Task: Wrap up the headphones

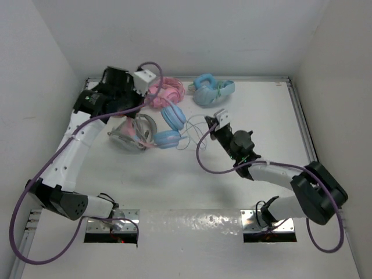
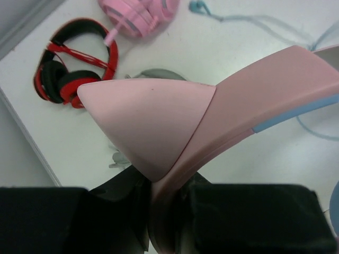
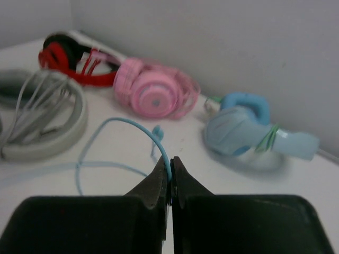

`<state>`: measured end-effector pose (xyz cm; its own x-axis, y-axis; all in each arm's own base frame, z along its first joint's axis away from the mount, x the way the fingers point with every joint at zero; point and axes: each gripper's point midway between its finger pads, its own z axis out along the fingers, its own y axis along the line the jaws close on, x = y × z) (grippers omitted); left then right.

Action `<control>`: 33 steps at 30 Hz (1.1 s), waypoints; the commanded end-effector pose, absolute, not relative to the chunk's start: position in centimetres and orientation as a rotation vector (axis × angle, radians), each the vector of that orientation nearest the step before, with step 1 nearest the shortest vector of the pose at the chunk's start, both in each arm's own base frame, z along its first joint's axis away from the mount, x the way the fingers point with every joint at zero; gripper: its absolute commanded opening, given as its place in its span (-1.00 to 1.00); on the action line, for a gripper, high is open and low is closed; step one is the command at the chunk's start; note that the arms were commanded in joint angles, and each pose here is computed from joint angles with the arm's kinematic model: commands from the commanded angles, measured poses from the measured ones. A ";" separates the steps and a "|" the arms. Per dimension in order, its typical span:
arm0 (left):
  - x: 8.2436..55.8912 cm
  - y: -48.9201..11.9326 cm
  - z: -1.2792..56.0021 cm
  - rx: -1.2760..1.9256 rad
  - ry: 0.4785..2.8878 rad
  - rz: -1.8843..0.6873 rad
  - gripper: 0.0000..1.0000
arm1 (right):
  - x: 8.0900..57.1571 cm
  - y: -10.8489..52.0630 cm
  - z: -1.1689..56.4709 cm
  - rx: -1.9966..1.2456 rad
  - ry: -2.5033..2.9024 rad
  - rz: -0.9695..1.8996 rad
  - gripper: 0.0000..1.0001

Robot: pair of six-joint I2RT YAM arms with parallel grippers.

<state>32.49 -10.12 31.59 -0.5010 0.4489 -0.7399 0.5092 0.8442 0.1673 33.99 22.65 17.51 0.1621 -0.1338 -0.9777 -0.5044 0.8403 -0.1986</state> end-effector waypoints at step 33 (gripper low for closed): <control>35.8 -13.2 18.7 0.813 2.340 0.296 -1.00 | 32.2 19.0 50.0 -0.286 1.118 0.392 -1.00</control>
